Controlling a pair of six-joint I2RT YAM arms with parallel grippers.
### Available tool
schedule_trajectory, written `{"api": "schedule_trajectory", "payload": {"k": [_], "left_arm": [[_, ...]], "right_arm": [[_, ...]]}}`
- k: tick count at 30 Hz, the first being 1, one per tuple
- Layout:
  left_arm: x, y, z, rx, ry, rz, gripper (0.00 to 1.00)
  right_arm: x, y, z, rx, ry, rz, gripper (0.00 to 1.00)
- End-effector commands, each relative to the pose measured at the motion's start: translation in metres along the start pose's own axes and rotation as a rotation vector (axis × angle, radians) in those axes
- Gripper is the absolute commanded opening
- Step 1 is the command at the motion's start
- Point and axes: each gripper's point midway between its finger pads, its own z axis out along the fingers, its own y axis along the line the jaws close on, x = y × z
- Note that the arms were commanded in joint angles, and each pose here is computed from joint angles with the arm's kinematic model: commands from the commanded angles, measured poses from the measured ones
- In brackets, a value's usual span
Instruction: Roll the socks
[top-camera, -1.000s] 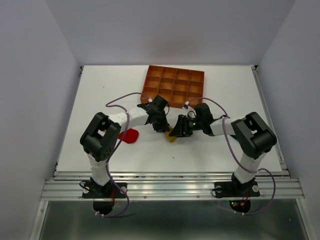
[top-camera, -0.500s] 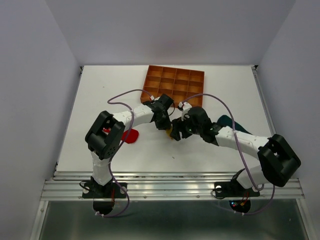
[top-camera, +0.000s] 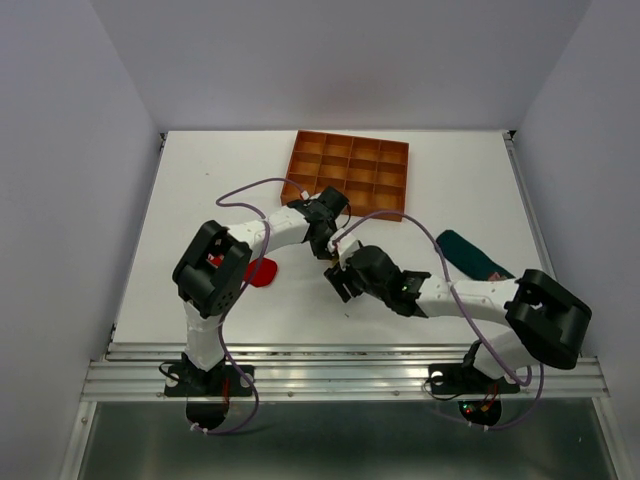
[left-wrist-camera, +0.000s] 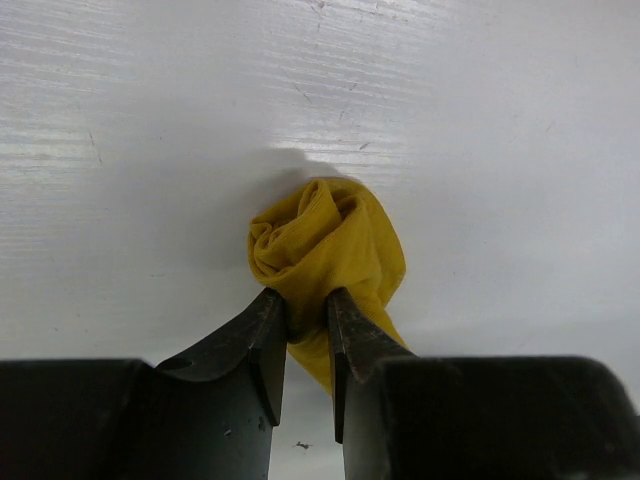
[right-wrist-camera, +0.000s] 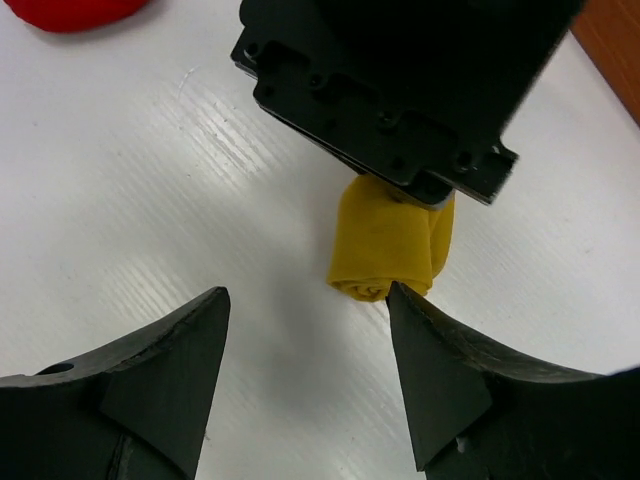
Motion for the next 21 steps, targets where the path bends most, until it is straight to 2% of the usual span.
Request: {"api": "schedule_trajectory", "payload": {"k": [1, 15, 21], "left_arm": [[0.02, 0.039, 0.013, -0.16, 0.065, 0.043, 0.0], [0.028, 0.041, 0.016, -0.159, 0.088, 0.055, 0.0], [0.029, 0.041, 0.016, -0.165, 0.096, 0.055, 0.0]], "right_arm": [[-0.029, -0.003, 0.007, 0.106, -0.07, -0.122, 0.7], [-0.025, -0.006, 0.023, 0.28, 0.017, -0.286, 0.7], [-0.01, -0.004, 0.035, 0.278, 0.071, -0.322, 0.7]]}}
